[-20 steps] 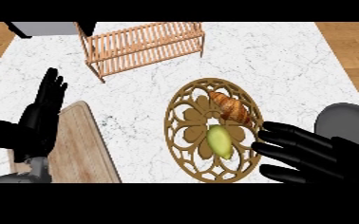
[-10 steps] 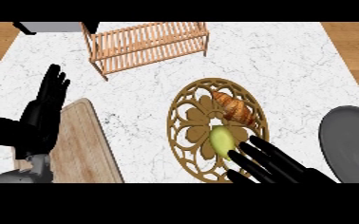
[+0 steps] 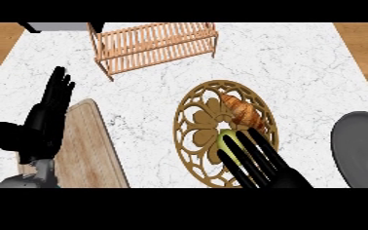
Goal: Pick the lemon from the placemat and place it in the tiered shelf
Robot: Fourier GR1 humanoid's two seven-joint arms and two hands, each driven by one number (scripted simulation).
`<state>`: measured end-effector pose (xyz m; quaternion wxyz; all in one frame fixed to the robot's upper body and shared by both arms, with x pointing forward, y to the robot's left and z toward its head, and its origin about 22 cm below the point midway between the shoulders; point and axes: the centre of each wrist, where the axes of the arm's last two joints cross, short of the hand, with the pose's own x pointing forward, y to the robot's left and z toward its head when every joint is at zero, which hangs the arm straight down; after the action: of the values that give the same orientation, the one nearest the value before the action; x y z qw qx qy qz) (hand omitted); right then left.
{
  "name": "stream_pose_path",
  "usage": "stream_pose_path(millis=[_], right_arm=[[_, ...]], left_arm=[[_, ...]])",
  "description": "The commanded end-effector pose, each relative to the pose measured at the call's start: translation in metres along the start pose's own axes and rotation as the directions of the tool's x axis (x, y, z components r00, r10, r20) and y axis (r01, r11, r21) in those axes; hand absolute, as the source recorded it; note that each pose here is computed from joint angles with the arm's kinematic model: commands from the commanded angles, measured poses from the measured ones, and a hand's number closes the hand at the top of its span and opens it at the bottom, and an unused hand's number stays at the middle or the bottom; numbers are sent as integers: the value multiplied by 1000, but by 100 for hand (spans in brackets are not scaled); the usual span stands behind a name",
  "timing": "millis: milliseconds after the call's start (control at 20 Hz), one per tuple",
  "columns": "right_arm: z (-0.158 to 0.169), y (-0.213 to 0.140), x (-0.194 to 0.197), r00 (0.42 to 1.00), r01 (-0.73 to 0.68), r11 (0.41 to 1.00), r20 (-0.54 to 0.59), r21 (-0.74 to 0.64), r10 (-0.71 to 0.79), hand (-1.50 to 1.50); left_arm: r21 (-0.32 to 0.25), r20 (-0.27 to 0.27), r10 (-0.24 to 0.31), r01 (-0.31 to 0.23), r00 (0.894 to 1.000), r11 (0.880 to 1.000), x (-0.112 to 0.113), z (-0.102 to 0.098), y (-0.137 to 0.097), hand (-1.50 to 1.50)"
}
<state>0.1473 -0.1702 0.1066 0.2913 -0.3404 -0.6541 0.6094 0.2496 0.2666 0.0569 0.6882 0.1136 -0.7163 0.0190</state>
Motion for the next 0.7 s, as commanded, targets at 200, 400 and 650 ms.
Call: stream_pose_path(millis=[200,400,650], right_arm=[[-15,29,-4,1000,-3,1000,-20,1,3,-150],[-36,49,-17,1000,1,1000,-27,-11,-2,-150],[-23,65,-22,999,-16,1000,-32,19,16,-150]], left_arm=[[-4,6,16,-16,1000,1000,7,-28,-2,0],[-9,11,14,-13,1000,1000,8,-4,-8,0],[-5,20,-11,11,1000,1000,-22,-5,5,0]])
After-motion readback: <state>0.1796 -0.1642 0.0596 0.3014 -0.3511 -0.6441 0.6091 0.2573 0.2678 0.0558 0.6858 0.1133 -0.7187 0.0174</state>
